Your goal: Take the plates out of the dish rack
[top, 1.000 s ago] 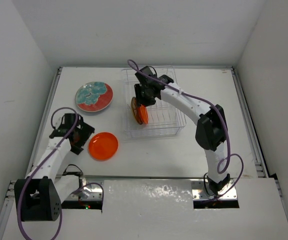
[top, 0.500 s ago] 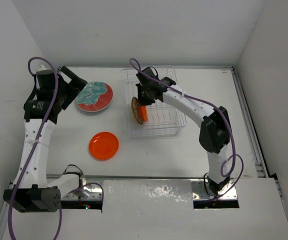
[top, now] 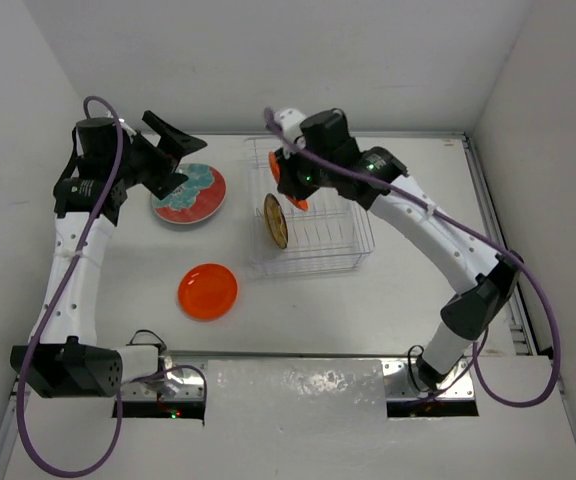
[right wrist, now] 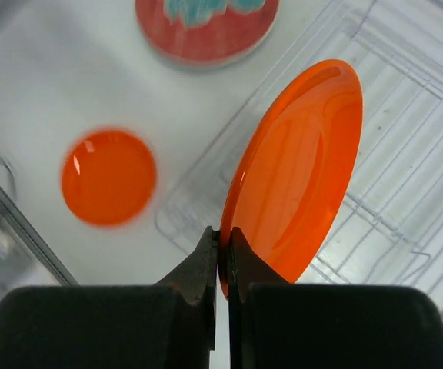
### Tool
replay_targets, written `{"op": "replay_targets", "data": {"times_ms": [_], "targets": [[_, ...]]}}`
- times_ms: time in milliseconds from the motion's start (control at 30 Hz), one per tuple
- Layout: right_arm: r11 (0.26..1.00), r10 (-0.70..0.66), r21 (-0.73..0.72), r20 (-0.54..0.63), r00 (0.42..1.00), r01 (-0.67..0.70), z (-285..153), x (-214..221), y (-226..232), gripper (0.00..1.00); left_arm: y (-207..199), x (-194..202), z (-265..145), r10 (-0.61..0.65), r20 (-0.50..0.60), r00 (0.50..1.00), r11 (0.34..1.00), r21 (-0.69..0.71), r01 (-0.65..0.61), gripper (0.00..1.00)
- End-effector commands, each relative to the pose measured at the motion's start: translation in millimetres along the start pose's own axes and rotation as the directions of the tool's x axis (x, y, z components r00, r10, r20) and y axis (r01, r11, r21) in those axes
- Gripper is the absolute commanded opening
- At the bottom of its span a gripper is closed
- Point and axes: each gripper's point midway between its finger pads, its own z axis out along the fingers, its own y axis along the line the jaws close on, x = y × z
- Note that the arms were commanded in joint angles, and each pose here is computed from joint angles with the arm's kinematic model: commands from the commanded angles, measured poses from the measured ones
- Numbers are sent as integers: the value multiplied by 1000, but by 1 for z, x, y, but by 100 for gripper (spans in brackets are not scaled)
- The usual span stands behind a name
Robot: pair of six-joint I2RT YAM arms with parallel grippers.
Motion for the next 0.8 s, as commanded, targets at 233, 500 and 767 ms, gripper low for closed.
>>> {"op": "replay_targets", "data": {"times_ms": [233, 500, 767], "targets": [[720, -693, -46, -92, 715, 692, -9, 6, 72, 0, 13, 47, 6, -99, -203, 974, 995, 10, 103, 95], [705, -701, -133, 17, 713, 696, 16, 0, 126, 0, 35, 70, 16, -120, -269, 956, 992, 7, 127, 62], [731, -665, -134, 81, 743, 669, 28, -6, 140, 0, 41, 75, 20, -117, -279, 953, 992, 17, 127, 1]]}}
